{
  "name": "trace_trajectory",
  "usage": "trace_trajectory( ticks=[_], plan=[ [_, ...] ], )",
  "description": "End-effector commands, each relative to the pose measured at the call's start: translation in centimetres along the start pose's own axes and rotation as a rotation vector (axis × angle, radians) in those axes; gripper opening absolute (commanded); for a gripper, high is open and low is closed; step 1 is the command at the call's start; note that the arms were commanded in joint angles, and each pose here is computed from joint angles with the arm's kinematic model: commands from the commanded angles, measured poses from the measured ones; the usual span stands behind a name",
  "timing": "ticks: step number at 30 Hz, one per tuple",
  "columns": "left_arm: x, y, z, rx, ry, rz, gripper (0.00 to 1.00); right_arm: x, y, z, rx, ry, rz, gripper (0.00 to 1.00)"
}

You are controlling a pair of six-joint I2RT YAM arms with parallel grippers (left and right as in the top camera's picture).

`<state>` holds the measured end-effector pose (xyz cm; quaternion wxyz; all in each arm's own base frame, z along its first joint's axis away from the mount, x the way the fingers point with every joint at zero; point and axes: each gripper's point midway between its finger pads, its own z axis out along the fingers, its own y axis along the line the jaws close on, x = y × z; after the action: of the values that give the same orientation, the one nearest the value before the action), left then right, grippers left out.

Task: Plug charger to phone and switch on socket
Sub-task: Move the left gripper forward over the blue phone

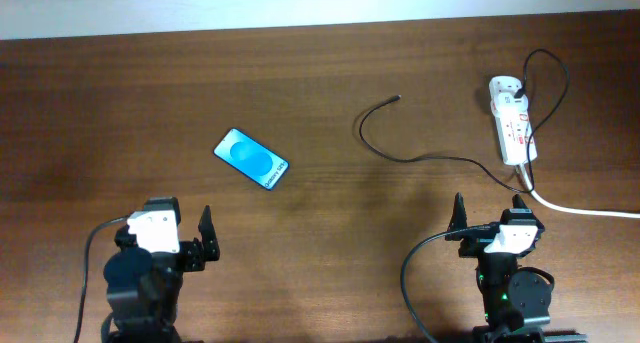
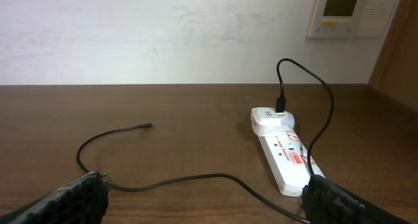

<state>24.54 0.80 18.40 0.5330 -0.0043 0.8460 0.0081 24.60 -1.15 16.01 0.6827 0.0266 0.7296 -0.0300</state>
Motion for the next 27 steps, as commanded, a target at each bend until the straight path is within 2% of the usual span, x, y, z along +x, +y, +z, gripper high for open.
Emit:
trace_trajectory(
  ticks=[1,11,23,27],
  plan=[
    [-0.4,0.1,0.5,0.001,0.027,-0.014,0.99,0.3,0.1,0.0,-0.005,0.005,-0.004,0.98],
    [-0.3,0.1,0.8,0.002,0.057,-0.014,0.99,0.3,0.1,0.0,-0.005,0.005,-0.004,0.98],
    [-1.0,0.1,1.7,0.009,0.173,0.019,0.99,0.3,0.1,0.0,-0.005,0.005,-0.004,0.98],
    [-2.7,-1.5,2.0,0.107,0.165,0.012,0.99,0.3,0.1,0.0,-0.005,0.005,-0.004,0.98]
  ],
)
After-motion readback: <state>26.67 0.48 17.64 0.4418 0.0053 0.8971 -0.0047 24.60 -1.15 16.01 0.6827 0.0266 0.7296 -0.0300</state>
